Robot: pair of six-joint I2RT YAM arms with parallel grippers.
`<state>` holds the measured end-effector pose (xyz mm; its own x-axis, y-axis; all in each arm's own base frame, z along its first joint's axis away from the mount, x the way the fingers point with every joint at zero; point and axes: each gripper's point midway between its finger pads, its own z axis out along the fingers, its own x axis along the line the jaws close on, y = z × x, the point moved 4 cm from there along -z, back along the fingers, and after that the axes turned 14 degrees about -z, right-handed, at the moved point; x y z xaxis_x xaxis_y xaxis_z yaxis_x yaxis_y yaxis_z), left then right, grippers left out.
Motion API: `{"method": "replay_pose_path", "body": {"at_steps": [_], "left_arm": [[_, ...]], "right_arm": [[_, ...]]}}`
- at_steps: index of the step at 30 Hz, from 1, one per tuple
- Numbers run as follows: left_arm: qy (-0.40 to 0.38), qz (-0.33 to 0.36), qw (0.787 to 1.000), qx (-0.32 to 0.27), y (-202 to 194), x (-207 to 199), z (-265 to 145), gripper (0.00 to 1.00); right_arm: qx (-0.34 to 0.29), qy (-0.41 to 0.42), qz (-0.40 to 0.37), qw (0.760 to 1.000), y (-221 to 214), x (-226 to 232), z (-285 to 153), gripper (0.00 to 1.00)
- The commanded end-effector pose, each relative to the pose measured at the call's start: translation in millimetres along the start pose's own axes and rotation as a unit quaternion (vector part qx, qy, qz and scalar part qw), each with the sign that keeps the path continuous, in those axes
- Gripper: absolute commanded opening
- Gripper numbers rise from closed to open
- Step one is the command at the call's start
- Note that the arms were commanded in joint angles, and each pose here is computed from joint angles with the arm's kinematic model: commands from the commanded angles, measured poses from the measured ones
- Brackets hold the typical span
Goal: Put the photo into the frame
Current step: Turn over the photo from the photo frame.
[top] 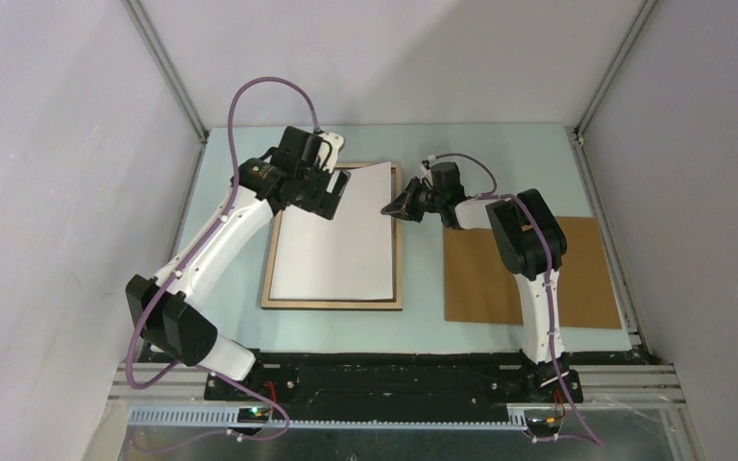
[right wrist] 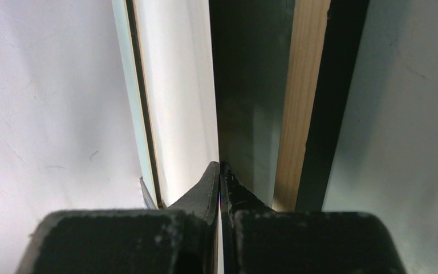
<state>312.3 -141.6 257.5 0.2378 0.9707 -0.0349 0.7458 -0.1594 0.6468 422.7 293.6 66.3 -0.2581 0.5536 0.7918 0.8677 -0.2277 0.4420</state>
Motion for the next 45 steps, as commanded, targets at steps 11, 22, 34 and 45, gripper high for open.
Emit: {"method": "replay_pose_path", "body": {"at_steps": [11,22,34,45], "left_arm": [[-0.001,0.005,1.000,-0.031,7.5,4.3,-14.9,0.88],[-0.003,0.006,1.000,-0.029,6.3,3.9,-15.1,0.88],[-0.003,0.006,1.000,-0.030,5.5,4.4,-16.3,0.88],[-0.005,0.007,1.000,-0.030,5.5,3.8,-16.4,0.88]], "right_arm": [[-0.010,0.012,-0.030,0.999,12.2,10.1,2.9,0.03],[-0.011,0.006,-0.037,0.999,14.7,9.6,-0.9,0.06],[-0.013,0.005,-0.041,0.999,16.5,9.6,-2.6,0.06],[-0.016,0.004,-0.042,0.999,19.8,10.6,-5.2,0.29]]}}
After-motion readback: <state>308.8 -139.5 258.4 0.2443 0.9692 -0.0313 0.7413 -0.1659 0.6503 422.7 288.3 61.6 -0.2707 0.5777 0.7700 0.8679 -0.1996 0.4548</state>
